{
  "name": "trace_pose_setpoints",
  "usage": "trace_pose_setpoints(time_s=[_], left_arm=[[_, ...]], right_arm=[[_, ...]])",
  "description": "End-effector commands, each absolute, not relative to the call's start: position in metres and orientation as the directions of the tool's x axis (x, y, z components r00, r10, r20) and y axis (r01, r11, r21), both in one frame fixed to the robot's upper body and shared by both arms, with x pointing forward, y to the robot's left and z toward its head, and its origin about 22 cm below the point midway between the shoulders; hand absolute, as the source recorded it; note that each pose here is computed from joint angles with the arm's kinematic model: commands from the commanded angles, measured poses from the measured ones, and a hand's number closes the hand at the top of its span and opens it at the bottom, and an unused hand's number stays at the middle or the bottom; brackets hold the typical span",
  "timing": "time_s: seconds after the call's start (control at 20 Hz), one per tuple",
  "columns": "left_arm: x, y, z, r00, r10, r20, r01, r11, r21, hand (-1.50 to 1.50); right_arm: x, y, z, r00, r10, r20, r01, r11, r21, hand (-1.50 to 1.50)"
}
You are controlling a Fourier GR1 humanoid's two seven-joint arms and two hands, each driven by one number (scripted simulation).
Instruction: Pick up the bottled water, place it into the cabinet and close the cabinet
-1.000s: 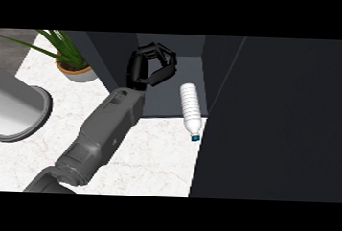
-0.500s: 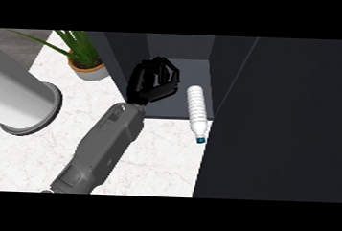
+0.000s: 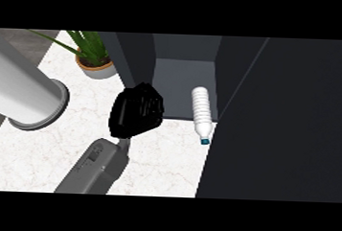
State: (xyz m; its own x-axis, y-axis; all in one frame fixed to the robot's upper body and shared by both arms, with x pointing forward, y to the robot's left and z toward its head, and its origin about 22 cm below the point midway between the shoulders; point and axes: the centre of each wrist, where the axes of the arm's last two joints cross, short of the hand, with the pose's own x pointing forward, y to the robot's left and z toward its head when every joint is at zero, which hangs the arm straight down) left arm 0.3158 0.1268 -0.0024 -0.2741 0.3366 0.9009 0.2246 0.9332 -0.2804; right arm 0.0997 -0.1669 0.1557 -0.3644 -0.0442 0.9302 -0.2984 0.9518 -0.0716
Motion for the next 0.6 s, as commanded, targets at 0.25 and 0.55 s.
trace_pose_setpoints(time_s=[0.25,0.55], left_arm=[[0.219,0.164,0.013,-0.258,0.41,0.875,0.223,0.906,-0.359,1.5],[0.17,0.197,0.017,-0.272,0.355,0.894,0.174,0.932,-0.317,1.5]], right_arm=[[0.077,-0.171,0.183,-0.322,-0.081,0.943,-0.514,0.852,-0.103,1.5],[0.077,-0.154,0.188,-0.323,-0.111,0.94,-0.634,0.763,-0.128,1.5]])
